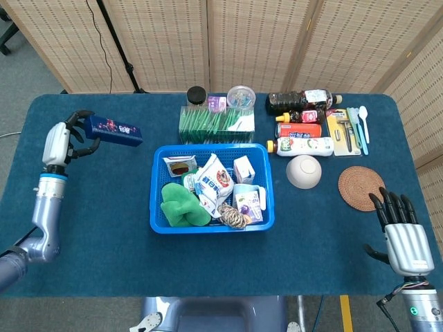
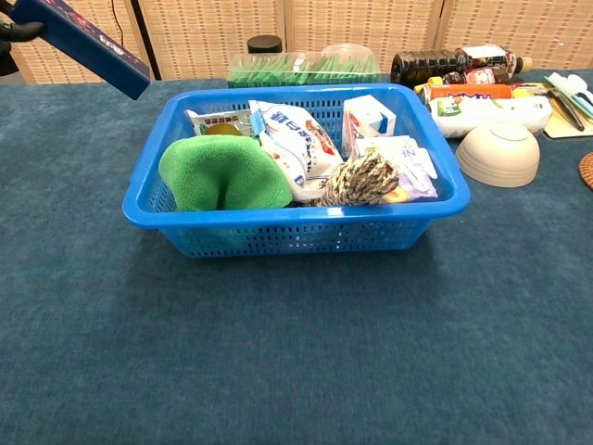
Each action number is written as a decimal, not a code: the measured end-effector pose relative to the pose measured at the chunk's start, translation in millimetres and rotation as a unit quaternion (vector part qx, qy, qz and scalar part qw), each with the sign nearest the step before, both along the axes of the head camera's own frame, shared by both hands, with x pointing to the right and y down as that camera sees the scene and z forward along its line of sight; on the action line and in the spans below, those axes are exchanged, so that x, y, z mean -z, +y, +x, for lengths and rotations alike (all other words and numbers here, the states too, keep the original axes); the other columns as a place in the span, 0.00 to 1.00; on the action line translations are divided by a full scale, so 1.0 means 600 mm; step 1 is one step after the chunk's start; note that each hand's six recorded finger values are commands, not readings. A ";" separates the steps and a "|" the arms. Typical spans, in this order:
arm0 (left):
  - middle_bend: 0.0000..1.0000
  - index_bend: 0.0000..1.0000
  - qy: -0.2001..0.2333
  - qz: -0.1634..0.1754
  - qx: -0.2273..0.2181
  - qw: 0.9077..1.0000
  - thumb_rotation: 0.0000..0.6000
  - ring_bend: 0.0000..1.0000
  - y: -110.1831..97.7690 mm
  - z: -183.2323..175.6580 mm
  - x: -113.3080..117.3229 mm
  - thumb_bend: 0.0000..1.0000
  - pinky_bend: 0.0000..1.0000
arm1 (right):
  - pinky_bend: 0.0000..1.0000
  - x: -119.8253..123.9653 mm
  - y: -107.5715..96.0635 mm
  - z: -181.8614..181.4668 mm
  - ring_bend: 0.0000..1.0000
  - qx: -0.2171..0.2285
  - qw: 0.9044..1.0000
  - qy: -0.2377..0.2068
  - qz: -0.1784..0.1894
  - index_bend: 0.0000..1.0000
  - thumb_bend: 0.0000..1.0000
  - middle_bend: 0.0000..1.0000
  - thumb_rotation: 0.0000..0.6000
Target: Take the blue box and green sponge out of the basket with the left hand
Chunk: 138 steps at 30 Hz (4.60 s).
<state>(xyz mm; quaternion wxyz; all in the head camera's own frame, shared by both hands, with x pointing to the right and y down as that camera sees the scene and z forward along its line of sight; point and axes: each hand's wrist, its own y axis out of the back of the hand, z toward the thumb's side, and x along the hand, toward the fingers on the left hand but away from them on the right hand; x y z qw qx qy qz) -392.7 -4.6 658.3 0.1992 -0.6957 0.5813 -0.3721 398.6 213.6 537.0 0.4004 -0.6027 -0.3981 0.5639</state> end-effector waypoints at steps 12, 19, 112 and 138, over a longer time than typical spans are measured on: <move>0.00 0.00 0.017 -0.050 -0.024 0.998 1.00 0.00 0.013 0.040 -0.058 0.38 0.03 | 0.00 -0.003 -0.001 0.001 0.00 -0.001 1.000 0.001 -0.003 0.00 0.00 0.00 1.00; 0.00 0.00 -0.019 -0.080 -0.050 0.995 1.00 0.00 0.025 0.019 -0.048 0.34 0.00 | 0.00 0.001 -0.001 0.001 0.00 -0.002 1.000 -0.003 -0.001 0.00 0.00 0.00 1.00; 0.71 0.77 -0.173 0.081 -0.162 0.968 1.00 0.64 0.052 0.083 0.205 1.00 0.71 | 0.00 0.007 0.003 -0.004 0.00 0.004 1.000 -0.018 -0.006 0.00 0.00 0.00 1.00; 0.00 0.00 -0.161 -0.026 -0.107 0.981 0.93 0.00 0.059 -0.013 0.086 0.58 0.00 | 0.00 -0.002 0.003 -0.007 0.00 0.005 1.000 -0.019 -0.019 0.00 0.00 0.00 1.00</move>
